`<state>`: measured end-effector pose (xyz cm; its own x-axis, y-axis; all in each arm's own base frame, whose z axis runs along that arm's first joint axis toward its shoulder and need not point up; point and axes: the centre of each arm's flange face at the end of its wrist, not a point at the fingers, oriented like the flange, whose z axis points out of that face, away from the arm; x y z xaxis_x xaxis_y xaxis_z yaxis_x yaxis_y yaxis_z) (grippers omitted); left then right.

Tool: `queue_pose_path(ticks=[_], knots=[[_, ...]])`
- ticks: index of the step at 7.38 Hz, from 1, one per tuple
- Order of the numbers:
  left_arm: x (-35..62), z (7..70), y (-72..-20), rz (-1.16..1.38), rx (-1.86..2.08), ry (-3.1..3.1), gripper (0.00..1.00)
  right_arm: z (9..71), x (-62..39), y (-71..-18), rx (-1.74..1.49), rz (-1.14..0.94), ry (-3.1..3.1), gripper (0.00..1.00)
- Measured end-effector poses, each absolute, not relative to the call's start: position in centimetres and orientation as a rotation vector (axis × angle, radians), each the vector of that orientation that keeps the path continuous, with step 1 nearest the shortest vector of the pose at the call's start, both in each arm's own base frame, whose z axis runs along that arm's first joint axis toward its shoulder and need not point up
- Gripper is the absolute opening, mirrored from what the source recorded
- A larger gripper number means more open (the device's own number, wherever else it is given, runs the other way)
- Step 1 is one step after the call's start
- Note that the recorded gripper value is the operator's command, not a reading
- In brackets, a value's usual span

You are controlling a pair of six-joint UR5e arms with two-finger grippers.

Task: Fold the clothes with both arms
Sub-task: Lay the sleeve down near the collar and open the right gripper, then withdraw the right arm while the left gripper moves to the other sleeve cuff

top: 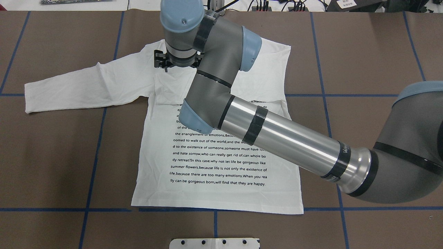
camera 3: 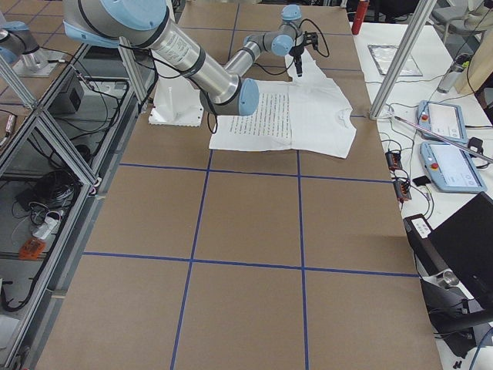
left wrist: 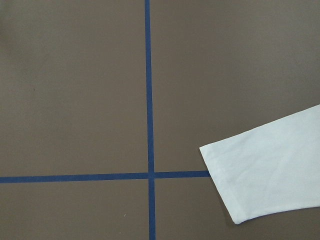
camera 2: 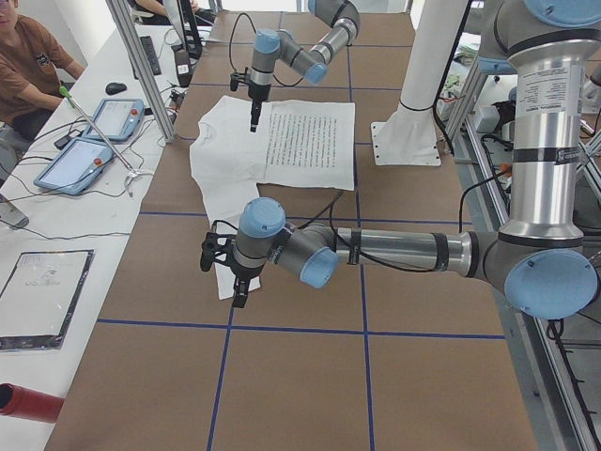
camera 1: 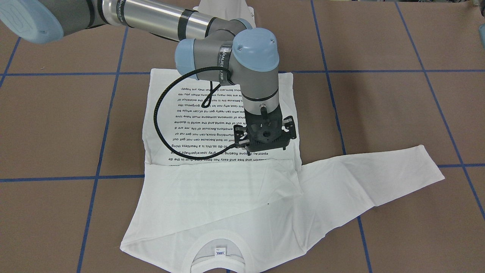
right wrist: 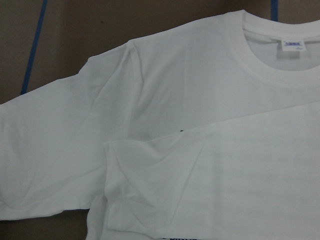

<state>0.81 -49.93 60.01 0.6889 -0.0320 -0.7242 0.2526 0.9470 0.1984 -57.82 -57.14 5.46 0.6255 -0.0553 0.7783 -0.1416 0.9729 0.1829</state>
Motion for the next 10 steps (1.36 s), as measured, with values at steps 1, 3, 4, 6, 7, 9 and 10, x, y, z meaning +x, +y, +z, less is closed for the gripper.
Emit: queue_pose_path(ticks=[1,3,4,6,7,9,10], knots=[[3.8,60.8,-49.8,-0.195,0.295,0.798,1.0,7.9,-54.4,-57.7,0.216,0.028,-0.854,1.0],[8.0,63.8,-49.6,-0.194,0.342,0.791,0.99,14.6,-45.4,-57.6,0.187,-0.054,-0.789,1.0],[9.7,64.9,-50.2,-0.188,0.358,0.785,0.99,17.9,-40.2,-57.2,0.173,-0.091,-0.767,1.0],[13.1,65.8,-52.3,-0.168,0.369,0.776,0.96,22.3,-32.2,-56.7,0.155,-0.155,-0.709,1.0],[14.6,66.1,-53.2,-0.154,0.367,0.775,0.94,23.8,-29.6,-56.7,0.138,-0.177,-0.689,1.0],[16.9,66.6,-54.9,-0.134,0.354,0.768,0.9,26.9,-26.4,-56.0,0.102,-0.194,-0.693,1.0],[17.5,66.9,-55.4,-0.131,0.352,0.76,0.87,27.6,-25.7,-55.8,0.094,-0.195,-0.697,1.0]])
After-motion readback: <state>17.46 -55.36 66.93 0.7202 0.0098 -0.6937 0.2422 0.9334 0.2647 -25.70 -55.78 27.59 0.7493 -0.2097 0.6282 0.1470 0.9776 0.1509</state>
